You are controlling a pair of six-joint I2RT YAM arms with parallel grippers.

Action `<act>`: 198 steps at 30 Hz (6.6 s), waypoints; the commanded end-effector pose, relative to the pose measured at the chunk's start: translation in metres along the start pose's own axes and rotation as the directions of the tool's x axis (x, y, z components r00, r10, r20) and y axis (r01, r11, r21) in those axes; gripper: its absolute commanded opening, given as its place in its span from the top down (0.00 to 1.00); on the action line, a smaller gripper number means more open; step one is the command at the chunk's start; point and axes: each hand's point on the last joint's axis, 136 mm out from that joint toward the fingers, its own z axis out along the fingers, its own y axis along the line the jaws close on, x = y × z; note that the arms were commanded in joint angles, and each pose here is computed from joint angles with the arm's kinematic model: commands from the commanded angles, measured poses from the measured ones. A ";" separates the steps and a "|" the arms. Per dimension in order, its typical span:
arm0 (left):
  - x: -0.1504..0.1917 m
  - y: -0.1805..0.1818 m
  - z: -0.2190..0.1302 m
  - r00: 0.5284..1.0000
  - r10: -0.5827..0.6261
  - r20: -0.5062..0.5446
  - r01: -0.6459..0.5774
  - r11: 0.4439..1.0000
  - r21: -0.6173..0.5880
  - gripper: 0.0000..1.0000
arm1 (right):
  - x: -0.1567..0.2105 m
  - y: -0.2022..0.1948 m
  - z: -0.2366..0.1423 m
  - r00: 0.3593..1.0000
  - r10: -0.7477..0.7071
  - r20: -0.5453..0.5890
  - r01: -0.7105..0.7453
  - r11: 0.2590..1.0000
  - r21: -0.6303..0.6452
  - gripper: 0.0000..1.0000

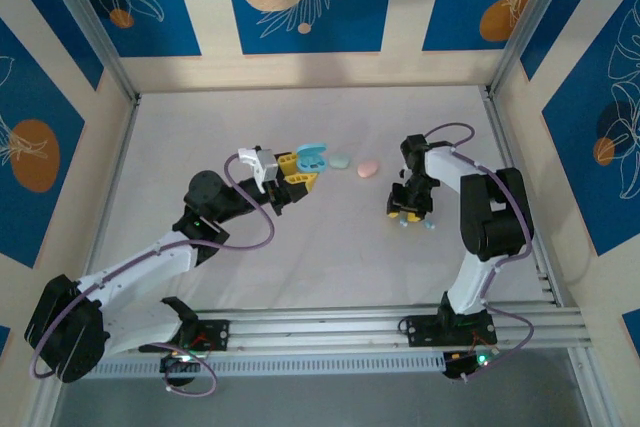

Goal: Insert the wireless bluetooth earbuds into the charging case

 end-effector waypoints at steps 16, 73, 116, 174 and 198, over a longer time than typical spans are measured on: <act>-0.007 -0.005 0.001 1.000 -0.001 0.015 0.001 1.000 0.006 0.72 | 0.001 -0.005 0.004 0.994 -0.102 -0.047 0.107 0.987 0.116 0.67; -0.009 -0.003 0.004 1.000 -0.017 0.009 0.017 1.000 0.005 0.72 | 0.013 -0.004 0.006 0.986 -0.128 -0.110 0.142 0.982 0.126 0.75; 0.009 0.003 0.000 0.999 0.003 -0.041 -0.005 0.999 -0.037 0.72 | 0.019 0.151 -0.182 0.990 -0.133 0.043 0.096 0.419 -0.903 0.80; 0.016 0.004 0.015 0.999 0.036 -0.002 -0.036 0.999 0.018 0.72 | 0.100 0.249 -0.292 0.812 -0.325 0.485 0.581 0.359 -0.731 0.79; 0.007 0.008 0.015 0.998 0.051 0.043 -0.051 0.999 -0.011 0.72 | 0.094 0.261 -0.276 0.833 -0.319 0.452 0.551 0.407 -0.728 0.79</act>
